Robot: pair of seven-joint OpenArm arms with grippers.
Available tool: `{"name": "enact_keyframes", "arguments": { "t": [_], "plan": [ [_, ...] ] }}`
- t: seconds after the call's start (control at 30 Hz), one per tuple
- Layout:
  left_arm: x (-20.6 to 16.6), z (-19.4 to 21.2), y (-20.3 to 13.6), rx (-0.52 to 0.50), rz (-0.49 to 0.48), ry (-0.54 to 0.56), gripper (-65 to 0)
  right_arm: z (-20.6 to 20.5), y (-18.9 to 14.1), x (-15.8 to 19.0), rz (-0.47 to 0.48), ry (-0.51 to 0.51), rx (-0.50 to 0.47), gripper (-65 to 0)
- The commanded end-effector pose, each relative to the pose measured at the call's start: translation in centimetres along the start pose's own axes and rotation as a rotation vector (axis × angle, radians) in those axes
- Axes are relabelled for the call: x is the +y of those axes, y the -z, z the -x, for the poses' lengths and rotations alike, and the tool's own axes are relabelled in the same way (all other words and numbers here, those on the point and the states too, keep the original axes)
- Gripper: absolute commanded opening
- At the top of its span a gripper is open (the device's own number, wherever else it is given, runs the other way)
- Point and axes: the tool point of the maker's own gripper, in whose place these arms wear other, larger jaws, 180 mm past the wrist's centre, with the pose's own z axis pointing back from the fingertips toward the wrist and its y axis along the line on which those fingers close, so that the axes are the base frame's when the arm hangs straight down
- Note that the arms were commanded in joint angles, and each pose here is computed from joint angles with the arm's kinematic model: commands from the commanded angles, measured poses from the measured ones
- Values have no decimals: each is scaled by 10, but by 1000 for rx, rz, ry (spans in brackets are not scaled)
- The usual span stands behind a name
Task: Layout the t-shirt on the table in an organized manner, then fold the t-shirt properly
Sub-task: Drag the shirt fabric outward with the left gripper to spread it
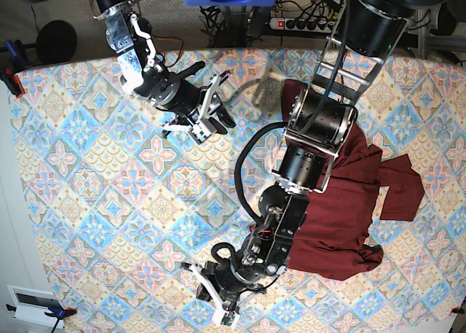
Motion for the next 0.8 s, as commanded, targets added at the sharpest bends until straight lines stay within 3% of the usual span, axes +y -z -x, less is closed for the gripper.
{"name": "enact_keyframes", "arguments": {
  "t": [0.0, 0.3, 0.57, 0.77],
  "plan": [
    [21, -26, -9, -50, -38, 23, -608, -13, -1, 1, -11, -10, -45, -534],
    [128, 51, -46, 66, -228, 24, -404, -18, 7, 2, -29, -33, -44, -534],
    [157, 124, -50, 200, -288, -44, -400, -30, 12, 10, -57, -69, -64, -534],
    [155, 153, -42, 215, -298, -65, -400, -30, 11, 13, -61, -68, -65, -534]
  ]
}}
